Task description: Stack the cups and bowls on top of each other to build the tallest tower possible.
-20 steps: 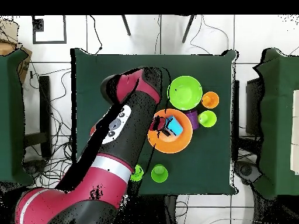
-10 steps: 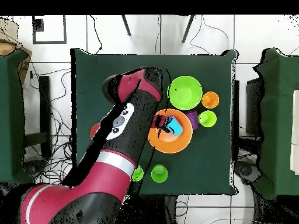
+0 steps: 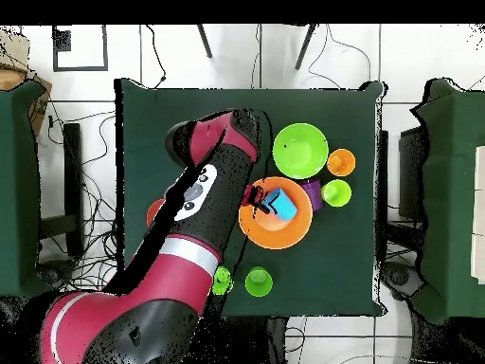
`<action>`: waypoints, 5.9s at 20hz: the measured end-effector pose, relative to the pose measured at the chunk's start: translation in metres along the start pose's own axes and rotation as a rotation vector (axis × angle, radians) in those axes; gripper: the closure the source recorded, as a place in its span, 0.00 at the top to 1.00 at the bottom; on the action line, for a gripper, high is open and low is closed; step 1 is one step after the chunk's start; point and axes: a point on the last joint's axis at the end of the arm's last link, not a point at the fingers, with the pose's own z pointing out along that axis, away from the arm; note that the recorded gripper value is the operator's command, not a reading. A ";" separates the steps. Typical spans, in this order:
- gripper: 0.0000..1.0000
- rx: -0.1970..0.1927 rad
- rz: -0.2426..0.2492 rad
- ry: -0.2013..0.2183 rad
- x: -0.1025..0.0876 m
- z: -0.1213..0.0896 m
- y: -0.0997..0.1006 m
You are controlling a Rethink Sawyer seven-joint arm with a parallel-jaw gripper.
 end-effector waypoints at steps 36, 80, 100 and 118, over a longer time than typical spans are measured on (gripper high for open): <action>1.00 -0.076 -0.002 -0.071 -0.023 -0.013 0.021; 1.00 -0.170 0.004 -0.138 -0.045 -0.002 0.033; 1.00 -0.167 0.007 -0.160 -0.050 -0.007 0.026; 1.00 -0.173 0.021 -0.189 -0.057 -0.023 0.011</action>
